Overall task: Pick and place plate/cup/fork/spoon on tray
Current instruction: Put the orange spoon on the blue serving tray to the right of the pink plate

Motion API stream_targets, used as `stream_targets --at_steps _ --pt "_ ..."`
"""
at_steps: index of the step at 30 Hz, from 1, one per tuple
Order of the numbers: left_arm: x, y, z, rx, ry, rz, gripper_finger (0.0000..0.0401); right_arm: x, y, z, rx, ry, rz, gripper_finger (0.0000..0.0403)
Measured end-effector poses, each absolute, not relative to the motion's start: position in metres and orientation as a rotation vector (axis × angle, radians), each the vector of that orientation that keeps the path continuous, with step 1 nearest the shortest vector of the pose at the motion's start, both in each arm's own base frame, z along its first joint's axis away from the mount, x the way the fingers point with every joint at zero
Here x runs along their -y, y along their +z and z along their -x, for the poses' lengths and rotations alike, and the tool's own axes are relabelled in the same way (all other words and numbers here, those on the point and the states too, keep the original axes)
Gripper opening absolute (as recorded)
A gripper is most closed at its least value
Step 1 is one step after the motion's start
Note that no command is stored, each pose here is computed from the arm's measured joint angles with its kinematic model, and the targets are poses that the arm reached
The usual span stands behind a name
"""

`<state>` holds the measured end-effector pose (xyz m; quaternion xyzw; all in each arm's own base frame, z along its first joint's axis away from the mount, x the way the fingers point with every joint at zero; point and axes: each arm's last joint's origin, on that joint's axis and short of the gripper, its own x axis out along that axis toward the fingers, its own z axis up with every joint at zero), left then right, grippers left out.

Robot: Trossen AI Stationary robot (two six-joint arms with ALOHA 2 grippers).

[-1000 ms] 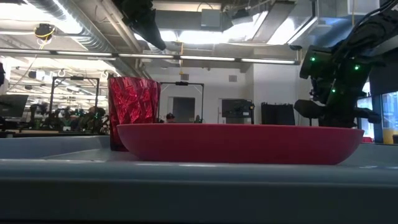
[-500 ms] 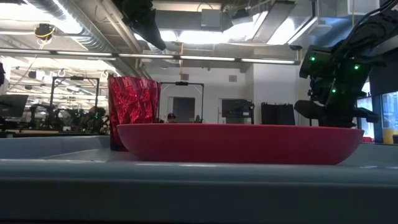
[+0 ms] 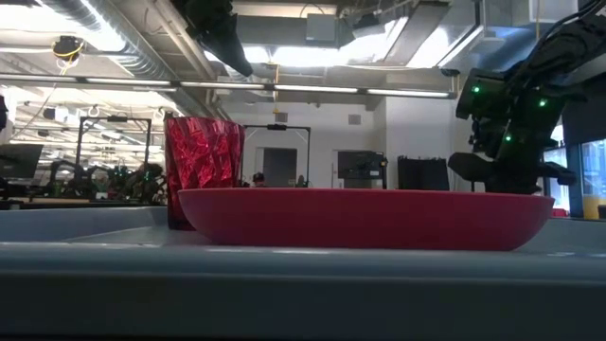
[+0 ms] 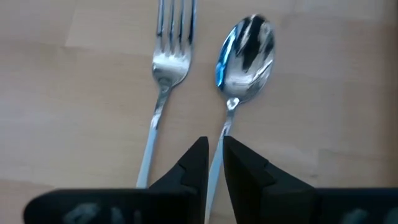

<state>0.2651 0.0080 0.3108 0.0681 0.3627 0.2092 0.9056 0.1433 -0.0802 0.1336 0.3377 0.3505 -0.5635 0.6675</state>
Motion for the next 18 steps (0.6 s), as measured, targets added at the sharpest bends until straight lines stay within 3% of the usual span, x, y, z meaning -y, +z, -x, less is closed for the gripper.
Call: stream_targets --at_steps 18 --pt "-0.0080 0.3108 -0.2651 -0.749 0.432 -0.140 0.0047 0.0805 0.1319 -0.1432 -0.724 -1.346 -0.851 0.0054"
